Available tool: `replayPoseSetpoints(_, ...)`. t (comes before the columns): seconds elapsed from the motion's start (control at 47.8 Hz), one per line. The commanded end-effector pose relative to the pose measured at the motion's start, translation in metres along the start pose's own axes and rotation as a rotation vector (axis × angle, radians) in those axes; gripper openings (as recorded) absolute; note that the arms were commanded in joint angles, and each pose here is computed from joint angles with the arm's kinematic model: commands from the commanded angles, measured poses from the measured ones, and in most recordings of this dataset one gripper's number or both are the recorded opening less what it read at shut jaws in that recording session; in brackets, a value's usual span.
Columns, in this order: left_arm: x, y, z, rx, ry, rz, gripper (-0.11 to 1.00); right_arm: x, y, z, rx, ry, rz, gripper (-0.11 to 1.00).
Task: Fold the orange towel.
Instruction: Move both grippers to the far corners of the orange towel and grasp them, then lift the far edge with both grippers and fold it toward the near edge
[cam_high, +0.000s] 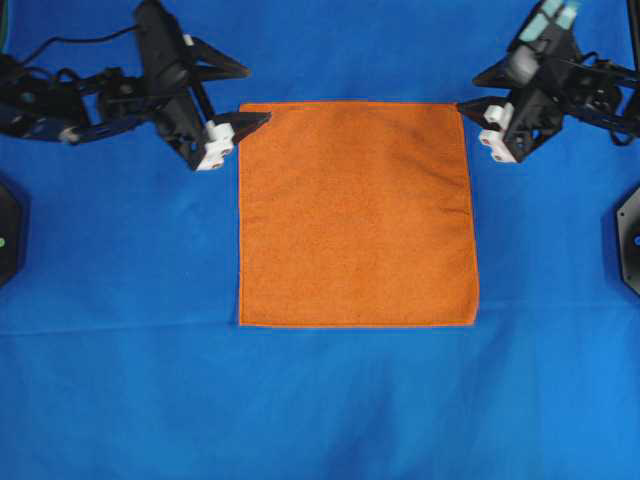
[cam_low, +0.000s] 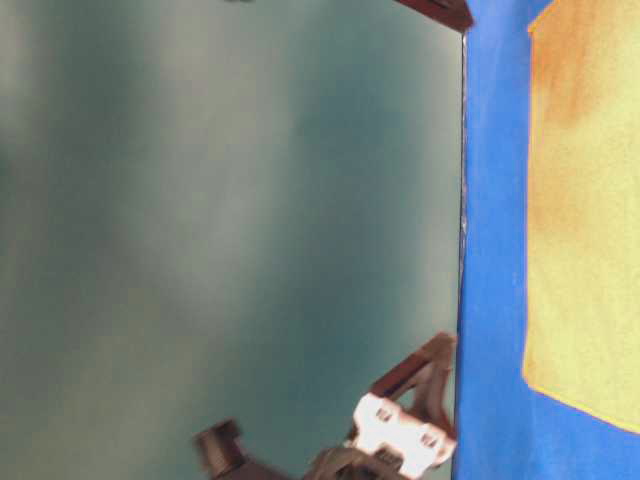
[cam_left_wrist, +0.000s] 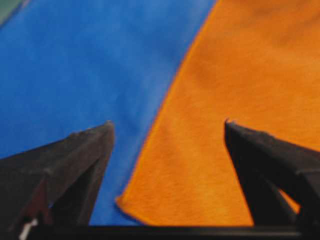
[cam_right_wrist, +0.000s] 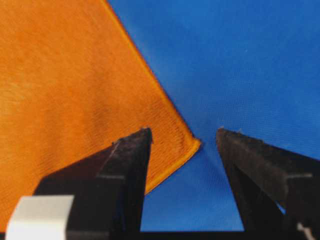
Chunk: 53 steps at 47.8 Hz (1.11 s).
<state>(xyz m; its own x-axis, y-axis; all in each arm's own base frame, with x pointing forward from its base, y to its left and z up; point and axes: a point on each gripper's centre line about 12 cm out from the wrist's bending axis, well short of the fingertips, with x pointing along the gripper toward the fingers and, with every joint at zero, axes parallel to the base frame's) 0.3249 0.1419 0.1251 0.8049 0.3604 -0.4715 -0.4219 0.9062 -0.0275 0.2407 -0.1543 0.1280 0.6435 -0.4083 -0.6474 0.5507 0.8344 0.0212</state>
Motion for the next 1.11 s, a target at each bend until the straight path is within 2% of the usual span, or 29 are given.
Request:
replayPoseSetpoints(0.0, 0.011, 0.007, 0.001, -0.009, -0.002, 0.018, 0.91, 0.013, -0.004, 0.003, 0.002, -0.005, -0.010, 0.59)
replayPoseSetpoints(0.251, 0.036, 0.024, -0.030, -0.031, 0.092, 0.058, 0.90, 0.037, -0.008, -0.013, 0.005, 0.047, -0.016, 0.59)
replayPoseSetpoints(0.44, 0.042, 0.030, -0.041, -0.037, 0.125, 0.071, 0.86, 0.043, -0.013, -0.019, 0.015, 0.072, -0.027, 0.57)
replayPoseSetpoints(0.544, 0.042, 0.028, -0.045, -0.031, 0.145, 0.067, 0.70, 0.042, -0.013, -0.020, 0.016, 0.075, -0.027, 0.47)
replayPoseSetpoints(0.712, 0.040, 0.020, -0.048, -0.003, 0.165, 0.046, 0.26, 0.038, -0.013, -0.026, 0.016, 0.101, -0.028, 0.04)
replayPoseSetpoints(0.816, 0.040, 0.017, -0.048, 0.007, 0.168, 0.038, 0.05, 0.034, -0.013, -0.027, 0.019, 0.098, -0.029, 0.02)
replayPoseSetpoints(0.858, 0.040, 0.017, -0.047, 0.007, 0.168, 0.038, 0.01, 0.033, -0.013, -0.027, 0.019, 0.094, -0.029, 0.02)
replayPoseSetpoints(0.984, 0.039, 0.018, -0.041, 0.010, 0.150, 0.039, 0.01, 0.029, -0.012, -0.023, 0.024, 0.076, -0.029, 0.02)
replayPoseSetpoints(1.088, 0.035, 0.020, -0.025, 0.015, 0.105, 0.045, 0.01, 0.023, -0.012, -0.016, 0.025, 0.050, -0.030, 0.02)
